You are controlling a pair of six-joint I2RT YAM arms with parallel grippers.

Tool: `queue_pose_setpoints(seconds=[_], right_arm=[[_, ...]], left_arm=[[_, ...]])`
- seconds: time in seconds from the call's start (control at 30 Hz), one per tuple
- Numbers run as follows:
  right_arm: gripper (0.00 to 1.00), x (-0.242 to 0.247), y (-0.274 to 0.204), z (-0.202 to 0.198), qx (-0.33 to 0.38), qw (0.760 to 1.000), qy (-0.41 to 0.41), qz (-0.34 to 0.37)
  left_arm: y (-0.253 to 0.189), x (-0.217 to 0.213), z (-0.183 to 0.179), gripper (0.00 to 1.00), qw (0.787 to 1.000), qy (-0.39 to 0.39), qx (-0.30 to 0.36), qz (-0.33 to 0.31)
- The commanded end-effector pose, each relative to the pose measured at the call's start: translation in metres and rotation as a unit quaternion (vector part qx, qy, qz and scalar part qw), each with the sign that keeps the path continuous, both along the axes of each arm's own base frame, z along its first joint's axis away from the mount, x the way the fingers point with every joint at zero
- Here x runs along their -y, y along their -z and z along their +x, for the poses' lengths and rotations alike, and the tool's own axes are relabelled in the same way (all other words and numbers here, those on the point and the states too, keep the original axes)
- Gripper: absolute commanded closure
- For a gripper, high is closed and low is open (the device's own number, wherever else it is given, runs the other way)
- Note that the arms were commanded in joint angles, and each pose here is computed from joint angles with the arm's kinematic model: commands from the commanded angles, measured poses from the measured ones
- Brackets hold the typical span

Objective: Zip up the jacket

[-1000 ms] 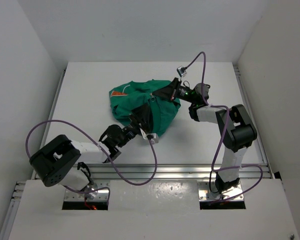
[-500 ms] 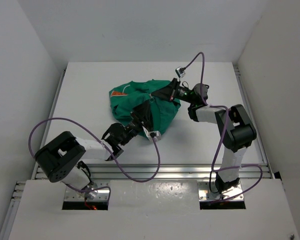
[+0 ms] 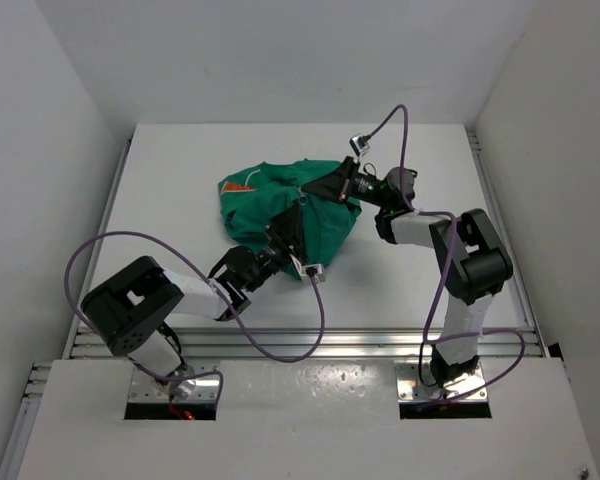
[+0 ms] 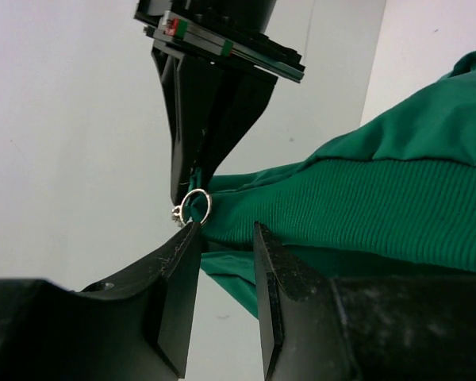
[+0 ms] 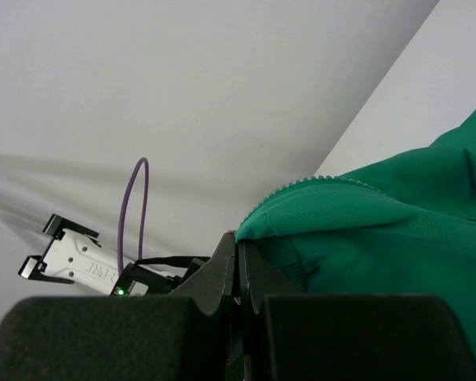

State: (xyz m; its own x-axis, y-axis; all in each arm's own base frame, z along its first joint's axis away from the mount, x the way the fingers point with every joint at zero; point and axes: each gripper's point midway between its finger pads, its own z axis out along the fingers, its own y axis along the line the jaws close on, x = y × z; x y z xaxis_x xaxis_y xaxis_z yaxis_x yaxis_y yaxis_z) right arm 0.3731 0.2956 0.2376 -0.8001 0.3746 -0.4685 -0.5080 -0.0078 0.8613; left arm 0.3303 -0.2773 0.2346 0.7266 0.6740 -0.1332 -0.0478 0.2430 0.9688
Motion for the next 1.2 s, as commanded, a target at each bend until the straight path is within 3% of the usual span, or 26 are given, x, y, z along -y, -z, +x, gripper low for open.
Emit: queue_pose_setpoints(seconds=[0.0, 1.17], right_arm=[[1.00, -0.002, -0.028, -0.009, 0.065, 0.997, 0.000, 0.032], [1.00, -0.004, -0.023, -0.014, 0.066, 0.997, -0.003, 0.030]], left_arm=[[-0.046, 0.002, -0.008, 0.62, 0.996, 0.001, 0.066, -0.052], [-0.062, 0.002, 0.001, 0.64, 0.993, -0.028, 0.095, -0.064]])
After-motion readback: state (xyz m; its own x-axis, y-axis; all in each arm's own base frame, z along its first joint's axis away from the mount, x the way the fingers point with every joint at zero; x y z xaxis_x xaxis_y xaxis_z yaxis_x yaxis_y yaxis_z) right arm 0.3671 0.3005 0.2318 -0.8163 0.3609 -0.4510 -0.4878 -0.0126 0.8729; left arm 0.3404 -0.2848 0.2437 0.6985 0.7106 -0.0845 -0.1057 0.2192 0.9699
